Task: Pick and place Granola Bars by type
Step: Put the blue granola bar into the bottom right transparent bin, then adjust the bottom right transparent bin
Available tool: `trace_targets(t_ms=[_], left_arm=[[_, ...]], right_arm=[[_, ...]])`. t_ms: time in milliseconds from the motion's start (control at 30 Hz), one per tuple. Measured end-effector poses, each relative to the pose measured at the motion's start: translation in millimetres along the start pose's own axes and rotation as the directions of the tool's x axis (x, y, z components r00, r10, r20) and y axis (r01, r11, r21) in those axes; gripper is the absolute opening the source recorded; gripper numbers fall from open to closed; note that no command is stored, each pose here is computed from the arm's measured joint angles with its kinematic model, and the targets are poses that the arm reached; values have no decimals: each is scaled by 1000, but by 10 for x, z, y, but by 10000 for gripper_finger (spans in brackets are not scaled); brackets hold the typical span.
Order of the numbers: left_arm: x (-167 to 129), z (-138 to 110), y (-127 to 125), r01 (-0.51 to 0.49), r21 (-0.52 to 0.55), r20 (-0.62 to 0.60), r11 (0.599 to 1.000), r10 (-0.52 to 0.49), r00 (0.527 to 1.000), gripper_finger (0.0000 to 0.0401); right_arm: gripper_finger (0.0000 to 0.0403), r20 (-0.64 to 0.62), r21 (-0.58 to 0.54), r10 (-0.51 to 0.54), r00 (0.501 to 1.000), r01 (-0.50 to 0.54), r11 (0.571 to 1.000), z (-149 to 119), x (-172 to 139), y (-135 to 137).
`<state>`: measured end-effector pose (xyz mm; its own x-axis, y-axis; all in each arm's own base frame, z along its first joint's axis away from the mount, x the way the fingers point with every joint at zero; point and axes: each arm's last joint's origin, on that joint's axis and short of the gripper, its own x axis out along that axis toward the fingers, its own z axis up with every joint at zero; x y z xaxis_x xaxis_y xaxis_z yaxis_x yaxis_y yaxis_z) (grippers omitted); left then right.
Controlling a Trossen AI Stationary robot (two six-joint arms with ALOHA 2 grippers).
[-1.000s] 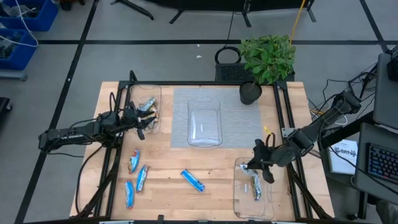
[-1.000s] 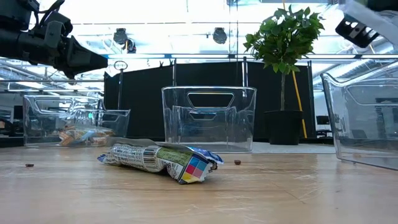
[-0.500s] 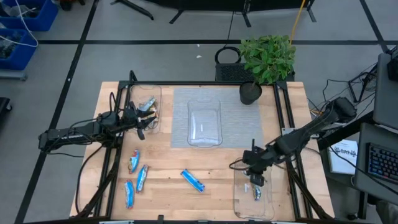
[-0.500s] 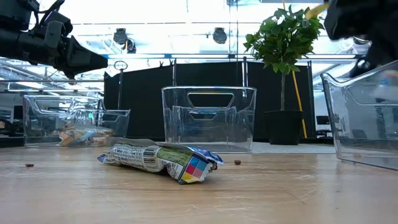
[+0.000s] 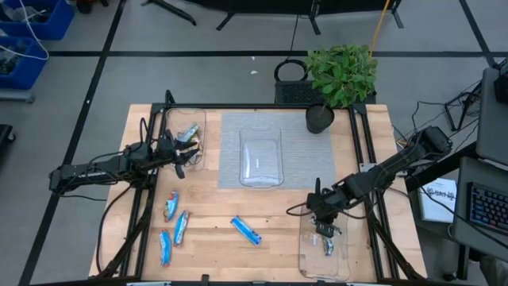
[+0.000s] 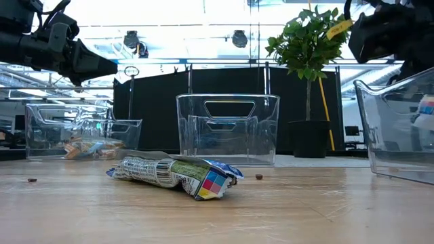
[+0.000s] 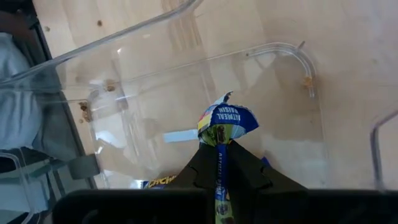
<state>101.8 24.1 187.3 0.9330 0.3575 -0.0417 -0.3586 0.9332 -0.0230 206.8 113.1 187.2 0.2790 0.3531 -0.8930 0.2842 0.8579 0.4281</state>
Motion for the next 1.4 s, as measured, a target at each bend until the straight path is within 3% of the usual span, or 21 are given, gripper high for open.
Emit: trace_targets(t_ms=[400, 667, 800, 967, 1067, 1400], left_arm=[[0, 0, 0, 0, 0, 0, 1000, 0, 1000, 127], [0, 0, 0, 0, 0, 0, 1000, 0, 1000, 127], [0, 0, 0, 0, 0, 0, 1000, 0, 1000, 127], [0, 0, 0, 0, 0, 0, 1000, 0, 1000, 127], [0, 0, 0, 0, 0, 0, 1000, 0, 1000, 127], [0, 0, 0, 0, 0, 0, 1000, 0, 1000, 127]], right_arm=[[77, 105, -67, 165, 981, -158, 985, 113, -20, 148], [121, 120, -138, 219, 968, -202, 970, 140, -32, 192], [131, 218, -304, 349, 911, -276, 912, 250, -91, 308], [128, 240, -517, 549, 801, -373, 771, 334, -236, 448], [124, 279, -582, 578, 767, -344, 737, 361, -349, 445], [114, 422, -609, 524, 740, -196, 768, 445, -582, 295]])
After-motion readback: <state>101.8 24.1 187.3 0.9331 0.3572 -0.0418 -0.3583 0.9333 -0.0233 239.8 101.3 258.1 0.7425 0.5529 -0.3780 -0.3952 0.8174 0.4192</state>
